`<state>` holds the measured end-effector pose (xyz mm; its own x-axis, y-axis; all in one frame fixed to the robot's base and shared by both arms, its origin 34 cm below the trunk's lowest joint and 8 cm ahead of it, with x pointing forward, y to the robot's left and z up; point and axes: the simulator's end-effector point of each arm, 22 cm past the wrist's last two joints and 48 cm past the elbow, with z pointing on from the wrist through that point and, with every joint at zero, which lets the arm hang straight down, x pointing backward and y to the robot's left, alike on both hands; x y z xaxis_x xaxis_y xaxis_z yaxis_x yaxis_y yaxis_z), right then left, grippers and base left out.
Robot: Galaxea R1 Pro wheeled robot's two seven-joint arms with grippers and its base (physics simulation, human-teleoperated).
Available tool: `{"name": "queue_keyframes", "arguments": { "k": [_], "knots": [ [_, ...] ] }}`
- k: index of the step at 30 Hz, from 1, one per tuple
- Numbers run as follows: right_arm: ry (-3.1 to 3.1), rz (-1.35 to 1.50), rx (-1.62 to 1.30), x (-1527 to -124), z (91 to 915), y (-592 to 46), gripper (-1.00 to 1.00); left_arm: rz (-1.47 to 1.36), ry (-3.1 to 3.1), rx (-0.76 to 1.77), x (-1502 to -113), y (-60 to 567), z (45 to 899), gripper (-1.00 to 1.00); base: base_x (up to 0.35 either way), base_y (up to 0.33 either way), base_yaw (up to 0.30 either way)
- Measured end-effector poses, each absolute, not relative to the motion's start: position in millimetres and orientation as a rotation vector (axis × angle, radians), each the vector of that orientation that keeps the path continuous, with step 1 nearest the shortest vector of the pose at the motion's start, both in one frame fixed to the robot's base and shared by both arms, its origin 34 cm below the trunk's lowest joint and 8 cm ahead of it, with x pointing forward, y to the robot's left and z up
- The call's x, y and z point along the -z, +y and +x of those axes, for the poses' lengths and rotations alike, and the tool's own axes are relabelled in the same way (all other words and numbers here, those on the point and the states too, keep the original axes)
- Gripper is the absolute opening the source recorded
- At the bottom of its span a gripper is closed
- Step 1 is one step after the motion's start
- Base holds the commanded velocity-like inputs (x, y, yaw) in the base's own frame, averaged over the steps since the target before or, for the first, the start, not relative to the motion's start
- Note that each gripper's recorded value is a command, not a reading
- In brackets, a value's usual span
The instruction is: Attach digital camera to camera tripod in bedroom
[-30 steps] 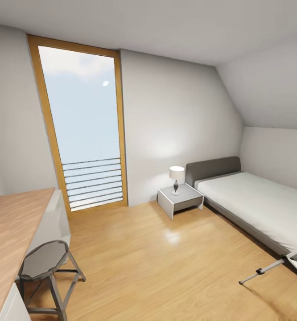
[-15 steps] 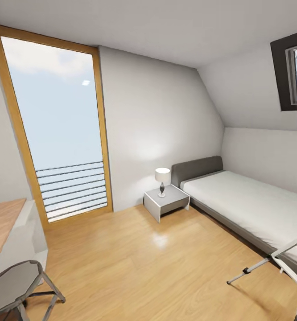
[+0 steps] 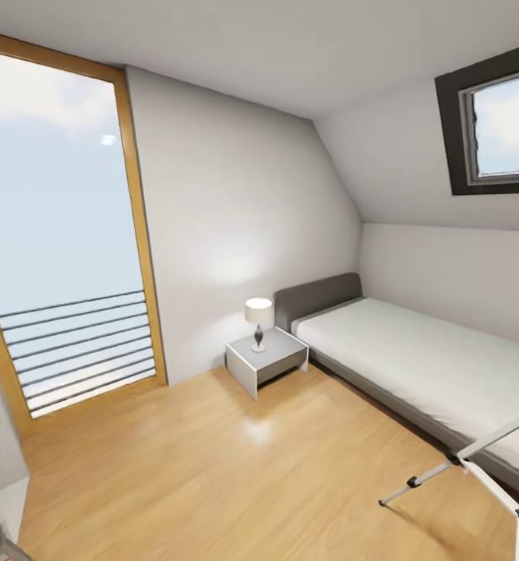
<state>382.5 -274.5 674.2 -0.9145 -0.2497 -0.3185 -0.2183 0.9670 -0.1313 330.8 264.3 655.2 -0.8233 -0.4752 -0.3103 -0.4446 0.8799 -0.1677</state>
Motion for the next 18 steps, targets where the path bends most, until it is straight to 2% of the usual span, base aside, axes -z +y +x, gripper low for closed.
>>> {"name": "queue_keyframes", "arguments": {
  "k": [9,18],
  "knots": [
    [2.779,-0.338,0.132,-674.2,382.5,-274.6,1.0,-0.69,2.702,0.125,-655.3,264.9,331.1,-1.0,0.318,0.048,-0.238],
    [2.78,-0.337,0.132,-674.1,382.5,-274.7,1.0,-0.689,2.701,0.124,-655.3,265.1,331.3,-1.0,0.214,0.284,-0.239]
  ]
}}
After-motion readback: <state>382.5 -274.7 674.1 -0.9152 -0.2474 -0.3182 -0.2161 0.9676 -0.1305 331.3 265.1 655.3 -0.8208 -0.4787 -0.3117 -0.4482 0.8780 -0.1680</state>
